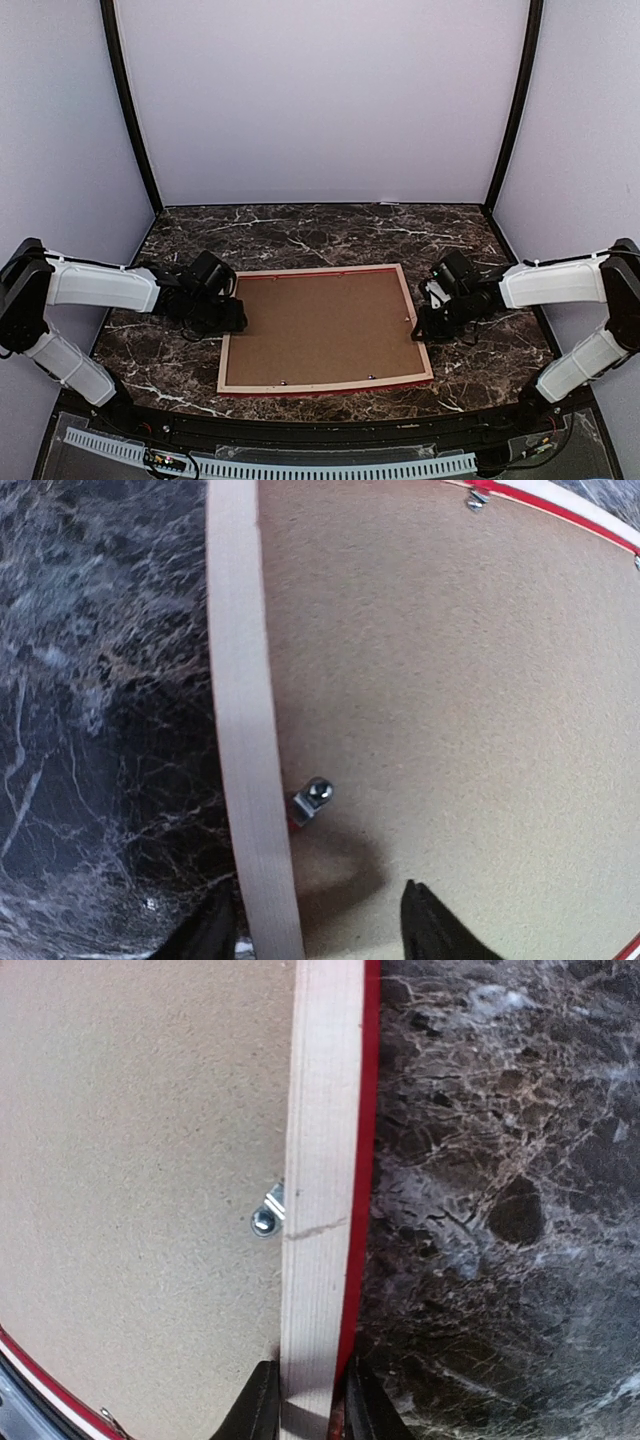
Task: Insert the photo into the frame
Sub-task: Pick up the photo frame from the center of the board.
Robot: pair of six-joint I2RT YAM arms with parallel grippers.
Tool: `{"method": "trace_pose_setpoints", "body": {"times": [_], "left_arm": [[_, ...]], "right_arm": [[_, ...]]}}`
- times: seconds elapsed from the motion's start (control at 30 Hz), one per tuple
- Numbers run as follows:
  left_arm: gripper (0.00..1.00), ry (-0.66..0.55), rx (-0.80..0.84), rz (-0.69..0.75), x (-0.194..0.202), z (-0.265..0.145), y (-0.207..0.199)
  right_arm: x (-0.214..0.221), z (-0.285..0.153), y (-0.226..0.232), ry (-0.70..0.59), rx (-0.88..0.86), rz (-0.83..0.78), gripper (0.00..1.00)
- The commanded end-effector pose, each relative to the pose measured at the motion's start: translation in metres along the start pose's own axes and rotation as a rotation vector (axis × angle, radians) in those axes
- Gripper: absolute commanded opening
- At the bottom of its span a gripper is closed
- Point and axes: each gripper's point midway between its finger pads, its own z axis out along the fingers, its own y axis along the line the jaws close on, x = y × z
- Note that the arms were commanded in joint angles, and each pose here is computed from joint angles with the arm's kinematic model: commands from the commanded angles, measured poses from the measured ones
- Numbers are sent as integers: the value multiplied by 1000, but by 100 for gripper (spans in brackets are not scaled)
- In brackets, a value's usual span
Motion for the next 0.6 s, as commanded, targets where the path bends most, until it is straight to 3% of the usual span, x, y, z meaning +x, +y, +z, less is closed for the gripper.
{"method": "trace_pose_setpoints", "body": {"times": [0.0,0.1,0.27,0.57], "left_arm": [[67,-52,31,58,-19,-18,-14],[78,-106,87,122,-30,-31,-30],[81,-178,185,327,-22,-49,-78],[85,-208,208,826,33,-59,-158]], "right_arm": [[2,2,-14,-16,96,1,17],[-8,2,-15,-38,116,2,10],[-35,9,-4,-83,97,18,0],[-94,5,20,-105,0,3,0]]}}
